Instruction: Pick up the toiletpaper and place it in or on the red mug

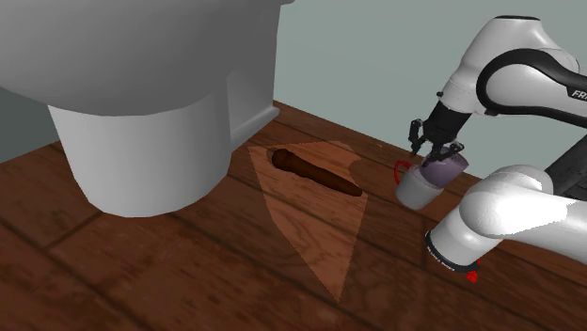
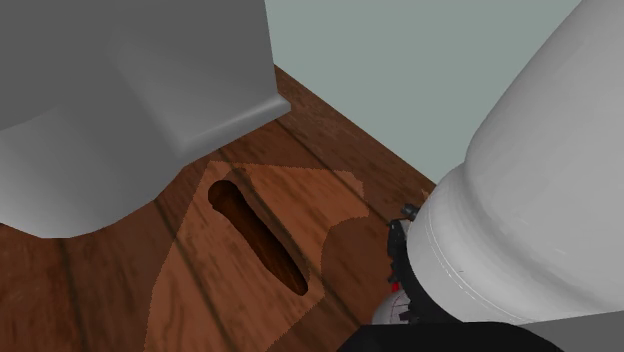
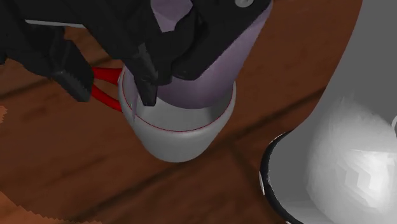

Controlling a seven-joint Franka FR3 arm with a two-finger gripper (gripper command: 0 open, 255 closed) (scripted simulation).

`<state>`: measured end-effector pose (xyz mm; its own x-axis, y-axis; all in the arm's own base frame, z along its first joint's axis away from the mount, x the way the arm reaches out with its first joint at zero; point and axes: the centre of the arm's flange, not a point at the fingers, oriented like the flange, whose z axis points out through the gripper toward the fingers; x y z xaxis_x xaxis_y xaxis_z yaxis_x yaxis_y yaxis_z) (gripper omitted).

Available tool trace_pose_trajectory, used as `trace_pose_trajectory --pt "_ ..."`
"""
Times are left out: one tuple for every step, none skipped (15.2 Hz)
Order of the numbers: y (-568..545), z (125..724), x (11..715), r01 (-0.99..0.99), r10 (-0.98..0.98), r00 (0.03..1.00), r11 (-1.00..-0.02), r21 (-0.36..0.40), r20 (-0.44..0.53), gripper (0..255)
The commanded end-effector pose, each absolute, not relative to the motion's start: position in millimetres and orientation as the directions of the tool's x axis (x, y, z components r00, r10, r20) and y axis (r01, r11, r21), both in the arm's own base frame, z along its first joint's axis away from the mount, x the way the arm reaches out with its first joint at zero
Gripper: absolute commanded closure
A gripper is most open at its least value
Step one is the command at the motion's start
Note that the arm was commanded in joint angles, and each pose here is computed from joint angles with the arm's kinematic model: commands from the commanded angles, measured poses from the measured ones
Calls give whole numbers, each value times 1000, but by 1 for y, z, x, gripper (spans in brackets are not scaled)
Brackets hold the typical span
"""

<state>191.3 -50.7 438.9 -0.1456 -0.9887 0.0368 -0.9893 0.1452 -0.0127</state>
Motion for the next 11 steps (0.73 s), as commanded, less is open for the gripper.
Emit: trace_pose_trajectory --pt "-51 437 191 -989 -989 -146 145 -8 37 0" --pt "-51 437 191 -989 -989 -146 145 -8 37 0" --pt "-51 437 191 -989 -989 -146 145 -8 37 0" --pt "-51 437 191 -989 -989 -146 145 -8 37 0" --pt "-50 437 191 -989 -989 -146 146 -8 37 0" --pt "-50 450 191 -989 -989 -146 146 -8 37 0" --pt "-49 464 191 -989 -989 -146 146 -8 37 0" --pt "-49 477 191 -989 -989 -146 146 -8 37 0" --pt "-49 487 191 -989 -989 -146 146 -8 37 0" --pt "-49 487 191 -989 -989 -146 146 -8 37 0" --pt "-48 487 191 -989 -989 -146 145 -8 37 0"
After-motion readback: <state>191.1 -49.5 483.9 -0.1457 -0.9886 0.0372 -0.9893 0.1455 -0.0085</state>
